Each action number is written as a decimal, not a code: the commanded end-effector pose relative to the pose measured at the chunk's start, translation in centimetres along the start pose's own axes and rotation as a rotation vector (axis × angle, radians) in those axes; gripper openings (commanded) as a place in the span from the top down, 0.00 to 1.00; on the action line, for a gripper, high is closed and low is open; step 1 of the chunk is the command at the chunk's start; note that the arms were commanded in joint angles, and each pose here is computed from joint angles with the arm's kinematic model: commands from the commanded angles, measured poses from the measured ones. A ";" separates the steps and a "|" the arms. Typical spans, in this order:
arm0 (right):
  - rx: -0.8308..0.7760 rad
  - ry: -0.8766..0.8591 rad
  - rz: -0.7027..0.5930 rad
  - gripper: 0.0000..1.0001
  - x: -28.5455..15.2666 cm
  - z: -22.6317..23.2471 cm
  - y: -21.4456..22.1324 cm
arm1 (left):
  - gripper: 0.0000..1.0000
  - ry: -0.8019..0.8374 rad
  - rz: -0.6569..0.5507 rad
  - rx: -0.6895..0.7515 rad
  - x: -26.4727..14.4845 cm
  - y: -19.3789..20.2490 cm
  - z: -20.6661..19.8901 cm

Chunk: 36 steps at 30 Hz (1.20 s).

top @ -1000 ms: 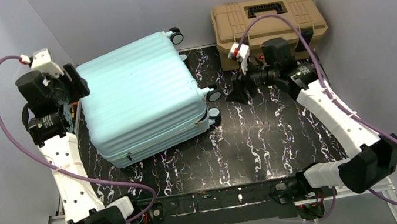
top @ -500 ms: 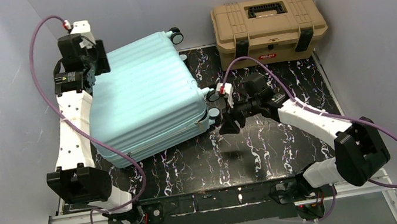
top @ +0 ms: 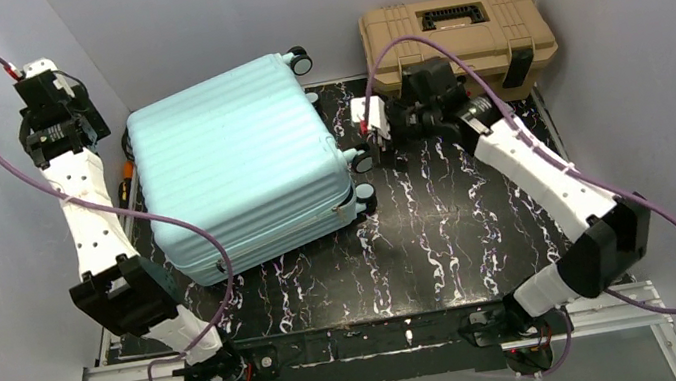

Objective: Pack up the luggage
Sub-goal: Zip the luggage at the center of the board.

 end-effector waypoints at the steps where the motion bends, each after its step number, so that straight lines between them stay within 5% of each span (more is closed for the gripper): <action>1: -0.175 -0.166 0.148 0.06 1.6 -1.4 0.2 | 0.45 0.021 0.098 0.007 1.8 2.0 -0.4; 10: -0.195 -0.427 0.250 0.05 5.7 -2.8 0.0 | 0.45 -0.023 0.189 -0.007 4.3 4.8 1.4; 21: -0.193 -0.423 0.200 0.08 8.8 -0.5 -1.0 | 0.47 0.057 0.304 -0.064 7.6 9.1 -0.5; 24: -0.206 -0.352 0.183 0.22 9.8 0.1 -1.4 | 0.48 0.071 0.335 -0.069 8.3 10.2 -1.1; 28: -0.208 -0.232 0.163 0.78 10.6 -0.7 -1.8 | 0.48 0.095 0.347 -0.071 8.8 11.0 -1.7; 30: -0.219 -0.170 0.155 0.99 10.2 -1.0 -1.9 | 0.48 0.116 0.344 -0.070 8.7 11.1 -2.1; 36: -0.305 0.042 0.022 0.99 7.3 -1.4 -4.6 | 0.48 0.179 0.318 -0.074 7.9 10.7 -3.6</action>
Point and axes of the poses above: each gripper's point midway between its finger pads, its own x axis out along the fingers, its own z axis along the line the jaws close on, y = z × x, the point moved 8 cm from there along -x, back along the fingers, and after that the axes turned 9 degrees about x, right-handed, at the moved point
